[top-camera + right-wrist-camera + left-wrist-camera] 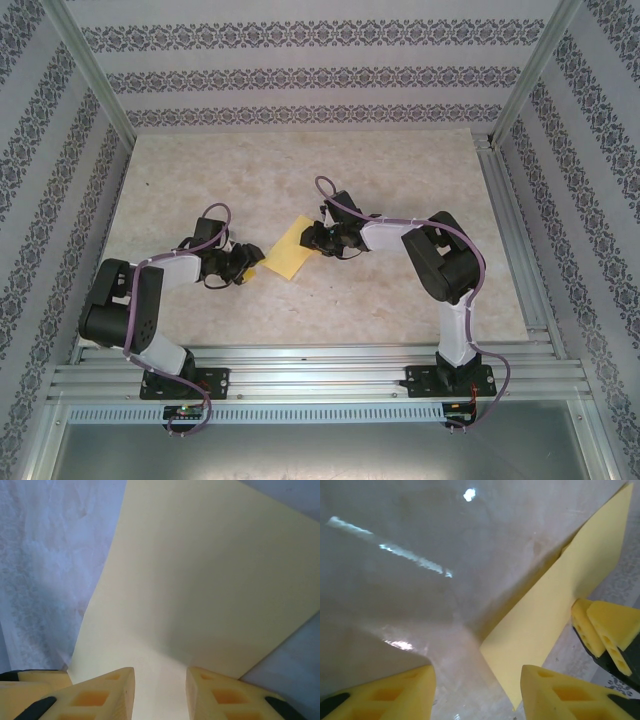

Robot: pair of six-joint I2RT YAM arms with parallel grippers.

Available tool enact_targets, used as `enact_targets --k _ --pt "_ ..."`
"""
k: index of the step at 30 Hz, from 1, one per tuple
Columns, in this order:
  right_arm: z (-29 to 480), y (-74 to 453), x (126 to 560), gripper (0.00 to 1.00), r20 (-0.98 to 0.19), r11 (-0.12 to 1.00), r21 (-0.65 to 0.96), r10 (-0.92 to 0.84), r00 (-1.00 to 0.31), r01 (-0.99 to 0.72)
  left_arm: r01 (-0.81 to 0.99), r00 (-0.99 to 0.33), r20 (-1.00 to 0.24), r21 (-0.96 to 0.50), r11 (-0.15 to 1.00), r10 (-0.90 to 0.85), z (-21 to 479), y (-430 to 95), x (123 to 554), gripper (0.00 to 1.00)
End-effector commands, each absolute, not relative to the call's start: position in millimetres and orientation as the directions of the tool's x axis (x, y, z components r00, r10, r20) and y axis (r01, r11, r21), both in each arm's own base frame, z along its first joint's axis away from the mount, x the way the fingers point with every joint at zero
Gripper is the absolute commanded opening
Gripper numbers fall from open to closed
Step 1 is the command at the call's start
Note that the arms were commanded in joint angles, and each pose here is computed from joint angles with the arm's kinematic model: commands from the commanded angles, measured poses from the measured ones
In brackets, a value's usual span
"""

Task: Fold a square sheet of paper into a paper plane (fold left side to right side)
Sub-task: Third fold the triangle at the center of the table.

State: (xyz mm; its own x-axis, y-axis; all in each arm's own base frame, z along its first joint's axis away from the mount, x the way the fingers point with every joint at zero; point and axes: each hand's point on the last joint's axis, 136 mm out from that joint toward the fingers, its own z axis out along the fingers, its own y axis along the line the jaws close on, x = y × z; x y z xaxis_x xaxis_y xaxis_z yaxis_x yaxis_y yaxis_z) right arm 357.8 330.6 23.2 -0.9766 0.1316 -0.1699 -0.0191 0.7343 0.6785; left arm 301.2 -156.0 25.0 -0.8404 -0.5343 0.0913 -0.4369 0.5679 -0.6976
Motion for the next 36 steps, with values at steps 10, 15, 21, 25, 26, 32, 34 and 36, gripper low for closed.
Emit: enact_targets --k 10,15,21,25,26,32,34,36 --pt "16 325 352 0.33 -0.162 0.750 0.662 0.123 -0.979 -0.016 -0.102 -0.913 -0.162 -0.798 0.594 -0.374 91 -199 324 0.41" --pt "17 324 353 0.33 -0.165 0.748 0.663 0.125 -0.978 -0.016 -0.117 -0.906 -0.171 -0.778 0.617 -0.387 90 -194 324 0.42" --pt "16 324 353 0.33 -0.164 0.749 0.663 0.123 -0.979 -0.016 -0.154 -0.911 -0.149 -0.744 0.650 -0.385 70 -189 319 0.52" --pt "16 324 353 0.33 -0.164 0.748 0.664 0.124 -0.979 -0.017 -0.184 -0.912 -0.133 -0.711 0.678 -0.387 52 -184 317 0.52" --pt "17 325 353 0.33 -0.164 0.747 0.665 0.123 -0.979 -0.018 -0.187 -0.914 -0.129 -0.706 0.683 -0.384 48 -184 317 0.51" --pt "17 325 353 0.33 -0.164 0.748 0.663 0.121 -0.979 -0.018 -0.195 -0.916 -0.117 -0.705 0.681 -0.384 37 -185 319 0.30" --pt "17 325 353 0.33 -0.165 0.748 0.663 0.120 -0.979 -0.020 -0.189 -0.917 -0.124 -0.702 0.687 -0.379 39 -185 320 0.22" --pt "17 325 353 0.32 -0.165 0.749 0.663 0.120 -0.979 -0.020 -0.182 -0.919 -0.134 -0.689 0.701 -0.371 40 -183 319 0.15"
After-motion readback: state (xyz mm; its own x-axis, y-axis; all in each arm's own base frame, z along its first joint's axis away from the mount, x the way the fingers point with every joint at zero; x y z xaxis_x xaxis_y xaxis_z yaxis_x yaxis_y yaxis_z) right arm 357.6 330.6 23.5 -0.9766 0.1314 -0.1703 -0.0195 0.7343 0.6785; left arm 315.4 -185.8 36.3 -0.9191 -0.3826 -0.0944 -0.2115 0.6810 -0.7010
